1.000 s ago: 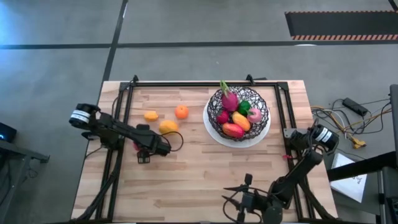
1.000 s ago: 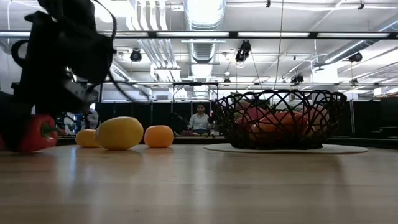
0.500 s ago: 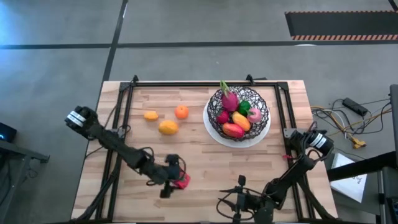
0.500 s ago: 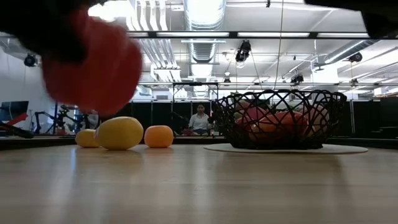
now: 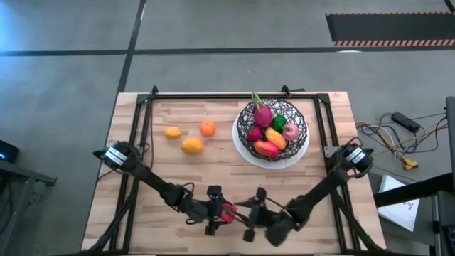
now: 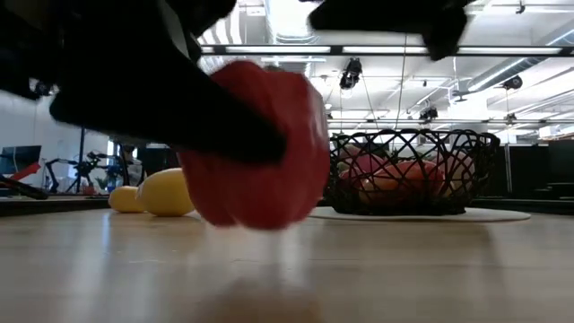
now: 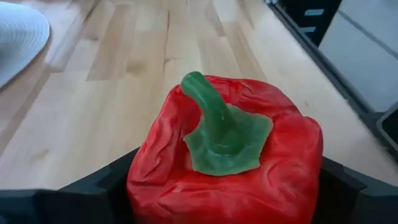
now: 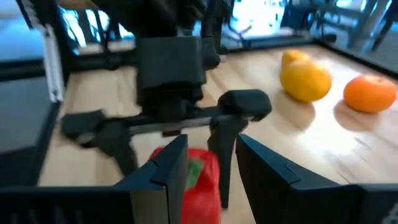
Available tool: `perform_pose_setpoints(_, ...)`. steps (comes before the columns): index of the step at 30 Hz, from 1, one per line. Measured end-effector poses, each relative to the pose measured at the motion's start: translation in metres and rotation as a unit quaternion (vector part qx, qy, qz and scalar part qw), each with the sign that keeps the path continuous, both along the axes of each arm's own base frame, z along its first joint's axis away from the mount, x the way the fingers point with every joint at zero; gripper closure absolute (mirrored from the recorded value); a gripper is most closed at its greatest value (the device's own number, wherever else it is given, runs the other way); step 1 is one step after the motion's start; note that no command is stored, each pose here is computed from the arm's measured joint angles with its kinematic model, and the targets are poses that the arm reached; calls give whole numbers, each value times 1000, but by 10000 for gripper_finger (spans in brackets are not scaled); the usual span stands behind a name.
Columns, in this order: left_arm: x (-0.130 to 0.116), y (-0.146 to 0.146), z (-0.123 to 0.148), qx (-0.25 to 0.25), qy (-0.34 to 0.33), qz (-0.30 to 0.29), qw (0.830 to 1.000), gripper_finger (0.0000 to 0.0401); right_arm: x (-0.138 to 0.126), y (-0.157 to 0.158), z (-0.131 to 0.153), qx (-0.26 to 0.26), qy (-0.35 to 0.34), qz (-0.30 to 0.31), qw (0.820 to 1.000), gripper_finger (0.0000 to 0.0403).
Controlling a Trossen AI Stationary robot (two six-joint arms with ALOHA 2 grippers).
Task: Build produce basket
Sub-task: Put the bell pepper into the black basket
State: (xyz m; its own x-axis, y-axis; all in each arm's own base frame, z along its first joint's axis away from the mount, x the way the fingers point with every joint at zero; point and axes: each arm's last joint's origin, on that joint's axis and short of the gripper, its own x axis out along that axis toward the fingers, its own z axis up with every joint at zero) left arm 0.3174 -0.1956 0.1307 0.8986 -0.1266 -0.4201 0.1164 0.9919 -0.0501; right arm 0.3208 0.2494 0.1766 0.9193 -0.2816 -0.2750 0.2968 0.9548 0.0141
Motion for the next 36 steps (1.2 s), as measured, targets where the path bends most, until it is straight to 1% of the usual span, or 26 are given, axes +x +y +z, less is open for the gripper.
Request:
perform_pose_setpoints(5, 5, -3, -7, 7, 6, 1, 1000, 108, 23, -13, -1, 20, 64, 2, 998, 275)
perform_pose_setpoints(9, 4, -3, -7, 7, 7, 1, 1000, 107, 31, -17, -4, 20, 113, 28, 993, 275)
perform_pose_setpoints(12, 4, -2, -8, 9, 9, 1, 1000, 107, 33, -15, -2, 35, 125, 63, 990, 275)
perform_pose_setpoints(13, 4, -2, -8, 9, 9, 1, 1000, 107, 33, -15, -2, 38, 126, 66, 989, 275)
perform_pose_setpoints(17, 3, -2, -8, 10, 10, 0, 1000, 107, 35, -18, -6, 45, 131, 57, 989, 275)
perform_pose_setpoints(22, 4, -2, -8, 10, 10, 0, 1000, 107, 40, -22, -17, 37, 142, 51, 988, 275)
perform_pose_setpoints(27, 3, -2, -10, 13, 15, -2, 1000, 107, 44, -23, -23, 26, 159, 75, 984, 277)
perform_pose_setpoints(29, 3, -2, -10, 13, 15, -2, 1000, 107, 44, -22, -24, 21, 159, 75, 984, 285)
perform_pose_setpoints(31, 3, -2, -10, 13, 15, -2, 1000, 107, 44, -22, -22, 20, 159, 79, 984, 303)
perform_pose_setpoints(34, 3, -2, -10, 15, 15, -2, 1000, 107, 44, -22, -21, 20, 159, 83, 984, 345)
perform_pose_setpoints(36, 3, -1, -10, 28, 16, -22, 999, 105, 44, -22, -21, 21, 159, 86, 983, 376)
